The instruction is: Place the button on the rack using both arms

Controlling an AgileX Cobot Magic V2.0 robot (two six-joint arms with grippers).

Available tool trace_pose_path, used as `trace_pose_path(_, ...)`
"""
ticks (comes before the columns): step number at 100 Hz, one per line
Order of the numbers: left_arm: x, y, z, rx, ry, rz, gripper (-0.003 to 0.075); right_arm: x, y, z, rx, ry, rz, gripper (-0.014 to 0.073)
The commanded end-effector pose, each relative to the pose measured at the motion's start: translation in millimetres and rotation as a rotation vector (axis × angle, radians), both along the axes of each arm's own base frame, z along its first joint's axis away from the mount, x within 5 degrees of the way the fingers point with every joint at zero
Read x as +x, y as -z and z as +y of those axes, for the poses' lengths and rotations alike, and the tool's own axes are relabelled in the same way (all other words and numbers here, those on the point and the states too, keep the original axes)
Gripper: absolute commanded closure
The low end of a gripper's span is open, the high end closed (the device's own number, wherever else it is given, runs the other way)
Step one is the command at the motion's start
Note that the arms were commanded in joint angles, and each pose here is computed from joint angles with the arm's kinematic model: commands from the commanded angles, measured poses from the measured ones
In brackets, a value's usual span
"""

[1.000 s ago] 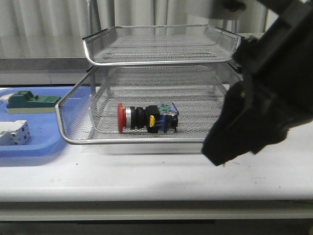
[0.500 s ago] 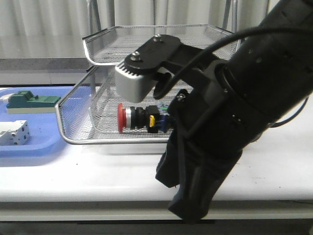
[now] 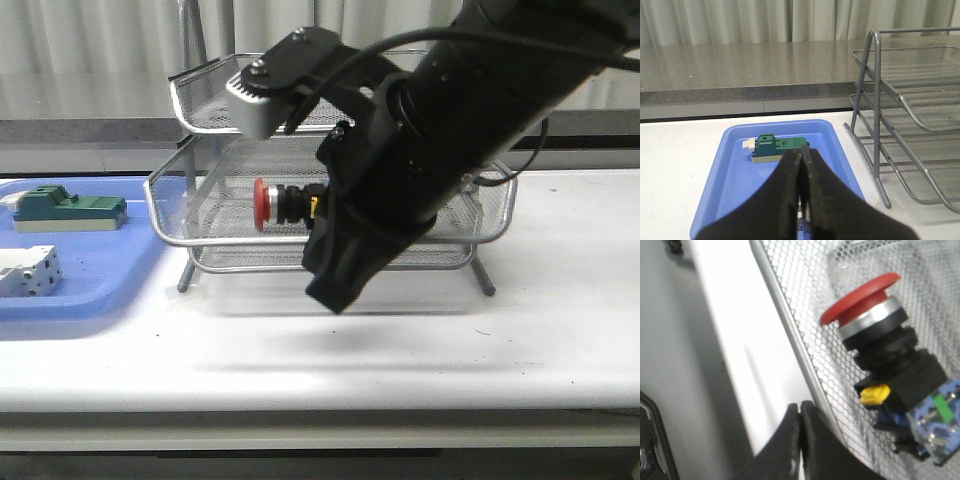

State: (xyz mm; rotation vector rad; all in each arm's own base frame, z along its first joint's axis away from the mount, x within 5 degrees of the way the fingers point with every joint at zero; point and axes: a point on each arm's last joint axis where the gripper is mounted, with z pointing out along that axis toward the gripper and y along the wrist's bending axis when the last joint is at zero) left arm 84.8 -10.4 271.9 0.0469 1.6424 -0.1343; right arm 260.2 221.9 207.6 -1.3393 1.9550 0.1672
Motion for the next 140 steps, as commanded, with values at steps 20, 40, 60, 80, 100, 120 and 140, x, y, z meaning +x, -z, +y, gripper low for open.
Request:
trace_pose_path(20, 1, -14, 4, -0.028, -0.046, -0.078, 0.0741, 42, -41, -8, 0.06, 0.066, -0.122, 0.0662)
trace_pose_path(40, 1, -14, 4, -0.028, -0.046, -0.078, 0.0741, 30, -48, -4, 0.081, 0.051, -0.042, 0.0661)
trace_pose_path(60, 1, -14, 4, -0.028, -0.046, -0.078, 0.0741, 14, -70, -12, 0.148, 0.071, 0.03, 0.0652)
trace_pose_path(80, 1, -14, 4, -0.028, -0.046, -0.078, 0.0741, 9, -99, -40, 0.22, 0.18, 0.04, 0.0652)
trace_pose_path(100, 1, -14, 4, -0.028, -0.046, -0.078, 0.0741, 6, -129, -90, 0.257, 0.36, 0.018, 0.0652)
trace_pose_path(120, 1, -14, 4, -0.028, -0.046, -0.078, 0.0741, -10, -155, -140, 0.238, 0.548, -0.021, 0.0652)
trace_pose_path(140, 1, -14, 4, -0.028, -0.046, -0.078, 0.0741, -41, -173, -177, 0.225, 0.713, -0.113, 0.0652)
